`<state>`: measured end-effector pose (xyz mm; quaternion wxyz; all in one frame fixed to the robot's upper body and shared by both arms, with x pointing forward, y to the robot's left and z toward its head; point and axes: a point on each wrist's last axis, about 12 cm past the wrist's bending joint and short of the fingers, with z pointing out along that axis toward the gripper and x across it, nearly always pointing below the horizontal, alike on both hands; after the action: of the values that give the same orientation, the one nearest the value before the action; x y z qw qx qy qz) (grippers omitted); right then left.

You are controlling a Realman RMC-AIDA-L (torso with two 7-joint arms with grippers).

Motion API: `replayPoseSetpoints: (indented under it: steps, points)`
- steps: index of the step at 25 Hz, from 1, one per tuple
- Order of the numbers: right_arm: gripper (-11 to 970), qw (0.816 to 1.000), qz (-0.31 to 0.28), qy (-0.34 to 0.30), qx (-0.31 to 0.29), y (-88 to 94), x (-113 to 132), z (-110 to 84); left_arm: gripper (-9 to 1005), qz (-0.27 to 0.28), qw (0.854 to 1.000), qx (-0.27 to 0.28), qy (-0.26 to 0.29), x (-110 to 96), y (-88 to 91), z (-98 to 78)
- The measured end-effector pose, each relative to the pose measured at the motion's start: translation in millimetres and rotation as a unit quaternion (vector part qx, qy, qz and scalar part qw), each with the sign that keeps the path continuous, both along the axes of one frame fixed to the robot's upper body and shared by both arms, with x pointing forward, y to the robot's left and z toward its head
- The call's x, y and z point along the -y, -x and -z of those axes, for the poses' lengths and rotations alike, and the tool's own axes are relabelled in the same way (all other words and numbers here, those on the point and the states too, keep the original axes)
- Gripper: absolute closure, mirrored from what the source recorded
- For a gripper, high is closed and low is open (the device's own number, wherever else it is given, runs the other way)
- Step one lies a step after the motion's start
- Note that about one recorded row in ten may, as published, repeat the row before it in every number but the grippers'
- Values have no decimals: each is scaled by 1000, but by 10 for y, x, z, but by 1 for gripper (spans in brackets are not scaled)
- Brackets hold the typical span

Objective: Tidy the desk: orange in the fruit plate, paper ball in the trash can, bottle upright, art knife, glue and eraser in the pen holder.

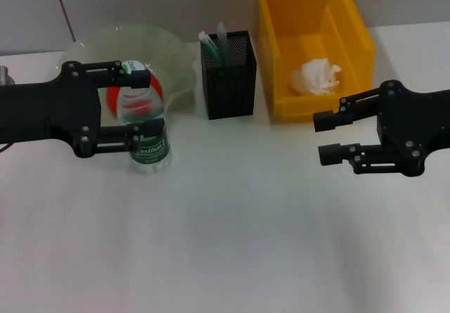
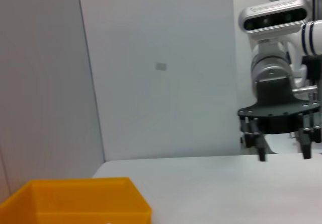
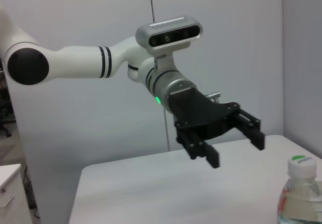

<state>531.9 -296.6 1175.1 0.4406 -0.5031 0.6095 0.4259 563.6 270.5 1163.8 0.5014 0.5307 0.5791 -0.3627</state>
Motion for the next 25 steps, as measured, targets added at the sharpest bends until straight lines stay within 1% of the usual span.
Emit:
replayPoseSetpoints:
  steps: [1,9,14,16,21,25]
  points:
    - [581,1000,2,0,1,4,7,0,293,3,1000,-2,0,0,8,-3]
    - [391,1000,19,-4,6,40,99,-1,293,16,1000,-15,-9,-23,45,-12]
    - [280,1000,15,3,7,50,89,26,293,20,999,-20,-17,-22,53,-17]
    - [280,1000,16,13,4,51,88,51,293,24,999,-26,-27,-3,50,-21]
    - [279,999,21,35,-8,34,73,114,293,25,999,-27,-30,3,47,-18]
    - [279,999,27,44,-13,21,48,155,293,28,998,-33,-44,34,37,16]
